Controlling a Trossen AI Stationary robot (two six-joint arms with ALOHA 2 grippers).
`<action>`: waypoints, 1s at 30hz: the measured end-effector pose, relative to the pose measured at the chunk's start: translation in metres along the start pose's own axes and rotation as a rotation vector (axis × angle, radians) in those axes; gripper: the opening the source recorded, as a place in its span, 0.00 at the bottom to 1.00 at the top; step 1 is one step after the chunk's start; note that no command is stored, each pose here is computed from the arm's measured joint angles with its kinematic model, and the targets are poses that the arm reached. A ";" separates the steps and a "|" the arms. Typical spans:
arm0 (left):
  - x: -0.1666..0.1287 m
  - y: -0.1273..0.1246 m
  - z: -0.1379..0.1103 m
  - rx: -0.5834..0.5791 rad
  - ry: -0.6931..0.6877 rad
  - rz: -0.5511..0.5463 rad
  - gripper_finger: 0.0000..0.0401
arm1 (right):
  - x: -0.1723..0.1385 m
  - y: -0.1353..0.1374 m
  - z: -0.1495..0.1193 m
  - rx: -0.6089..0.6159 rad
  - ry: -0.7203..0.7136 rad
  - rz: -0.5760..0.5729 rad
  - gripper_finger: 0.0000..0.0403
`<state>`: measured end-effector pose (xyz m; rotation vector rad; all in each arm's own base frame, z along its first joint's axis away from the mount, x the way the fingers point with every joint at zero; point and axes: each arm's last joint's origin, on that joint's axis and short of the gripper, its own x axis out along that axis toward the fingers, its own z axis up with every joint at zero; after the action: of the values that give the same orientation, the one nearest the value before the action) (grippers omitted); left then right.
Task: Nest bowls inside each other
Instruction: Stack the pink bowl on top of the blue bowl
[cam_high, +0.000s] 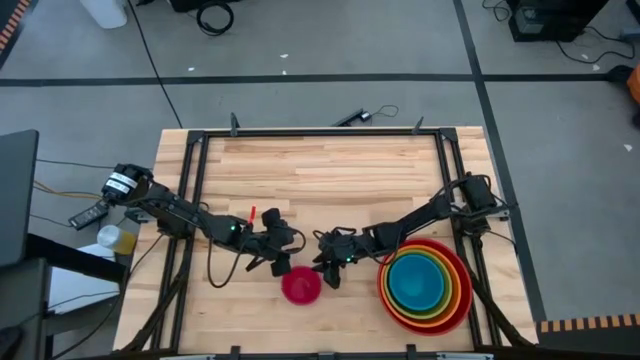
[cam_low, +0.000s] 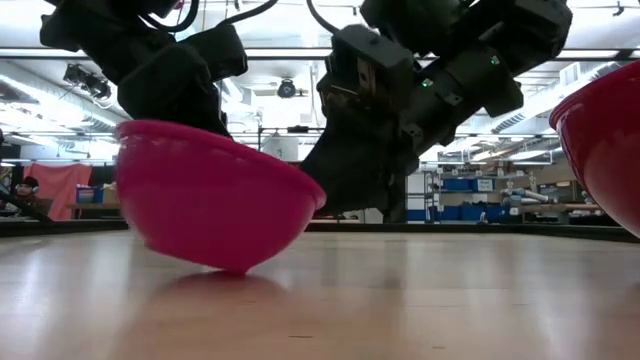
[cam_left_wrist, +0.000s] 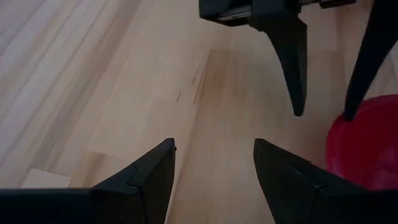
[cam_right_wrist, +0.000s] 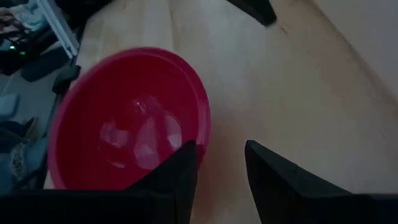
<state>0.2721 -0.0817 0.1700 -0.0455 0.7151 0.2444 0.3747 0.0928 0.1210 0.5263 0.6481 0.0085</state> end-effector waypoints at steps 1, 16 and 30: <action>0.000 0.000 0.000 0.000 0.000 0.000 0.55 | 0.000 0.000 0.000 -0.004 0.002 0.007 0.36; -0.002 -0.004 -0.005 -0.024 0.056 -0.066 0.55 | 0.029 0.023 0.000 -0.067 -0.037 0.155 0.36; -0.003 -0.004 -0.009 -0.019 0.086 -0.054 0.55 | 0.028 0.035 0.019 -0.286 0.161 -0.127 0.03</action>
<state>0.2654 -0.0876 0.1650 -0.0937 0.7959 0.1989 0.4134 0.1187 0.1346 0.2091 0.8220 0.0244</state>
